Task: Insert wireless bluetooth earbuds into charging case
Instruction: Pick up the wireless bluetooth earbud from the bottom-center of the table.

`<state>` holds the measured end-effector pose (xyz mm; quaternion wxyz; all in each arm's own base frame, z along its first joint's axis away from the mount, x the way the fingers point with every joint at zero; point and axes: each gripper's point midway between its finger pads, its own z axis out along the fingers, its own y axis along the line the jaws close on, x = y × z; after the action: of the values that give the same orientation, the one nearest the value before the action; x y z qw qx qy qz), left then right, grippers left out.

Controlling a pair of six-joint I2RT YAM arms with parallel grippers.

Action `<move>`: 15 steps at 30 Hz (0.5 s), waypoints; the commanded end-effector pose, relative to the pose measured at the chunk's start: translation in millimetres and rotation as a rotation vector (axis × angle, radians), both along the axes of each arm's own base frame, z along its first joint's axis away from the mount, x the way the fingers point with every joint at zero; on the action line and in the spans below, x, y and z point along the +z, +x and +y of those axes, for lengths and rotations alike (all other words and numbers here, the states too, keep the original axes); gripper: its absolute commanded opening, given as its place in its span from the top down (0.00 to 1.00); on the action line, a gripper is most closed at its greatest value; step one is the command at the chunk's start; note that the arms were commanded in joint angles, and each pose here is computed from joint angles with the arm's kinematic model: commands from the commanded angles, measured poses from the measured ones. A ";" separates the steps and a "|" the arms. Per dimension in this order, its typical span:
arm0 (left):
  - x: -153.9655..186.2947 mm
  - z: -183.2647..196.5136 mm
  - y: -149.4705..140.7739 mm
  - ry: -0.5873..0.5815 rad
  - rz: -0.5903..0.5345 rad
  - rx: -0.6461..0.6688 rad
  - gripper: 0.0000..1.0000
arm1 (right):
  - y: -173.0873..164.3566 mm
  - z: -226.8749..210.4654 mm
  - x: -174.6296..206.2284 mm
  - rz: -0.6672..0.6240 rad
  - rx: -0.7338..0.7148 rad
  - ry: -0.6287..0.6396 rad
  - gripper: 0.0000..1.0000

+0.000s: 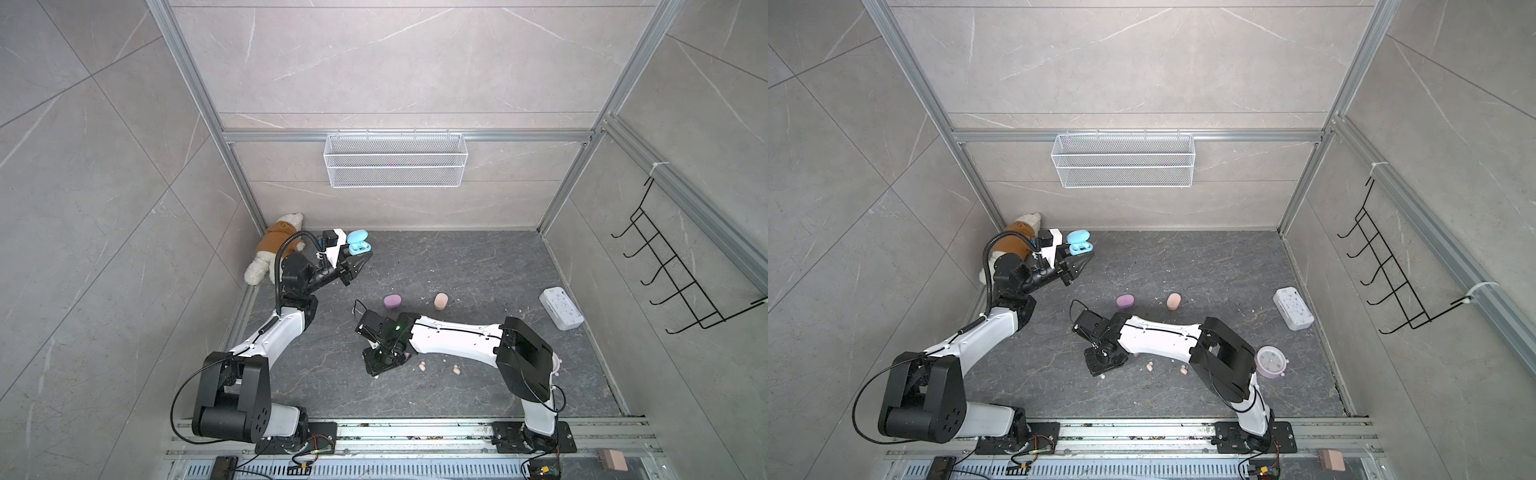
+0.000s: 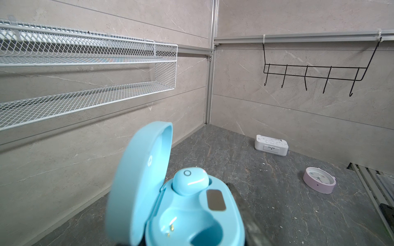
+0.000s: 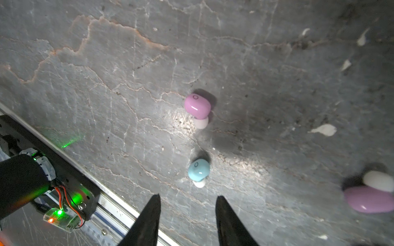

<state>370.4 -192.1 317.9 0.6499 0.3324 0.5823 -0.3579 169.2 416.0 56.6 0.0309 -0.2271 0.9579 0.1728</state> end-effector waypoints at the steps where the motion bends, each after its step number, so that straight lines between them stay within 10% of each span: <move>1: 23.4 1.7 -5.7 -0.010 -0.080 -0.008 0.86 | -2.3 -1.5 -14.3 0.033 -0.075 -0.038 0.55; 15: 19.3 1.9 -4.2 -0.014 -0.074 0.002 0.86 | 0.4 -8.1 -34.8 0.009 -0.170 -0.086 0.57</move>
<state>370.4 -191.9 319.0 0.6513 0.3315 0.5810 -0.3583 169.6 417.8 36.0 0.0292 -0.1629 0.9735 0.1578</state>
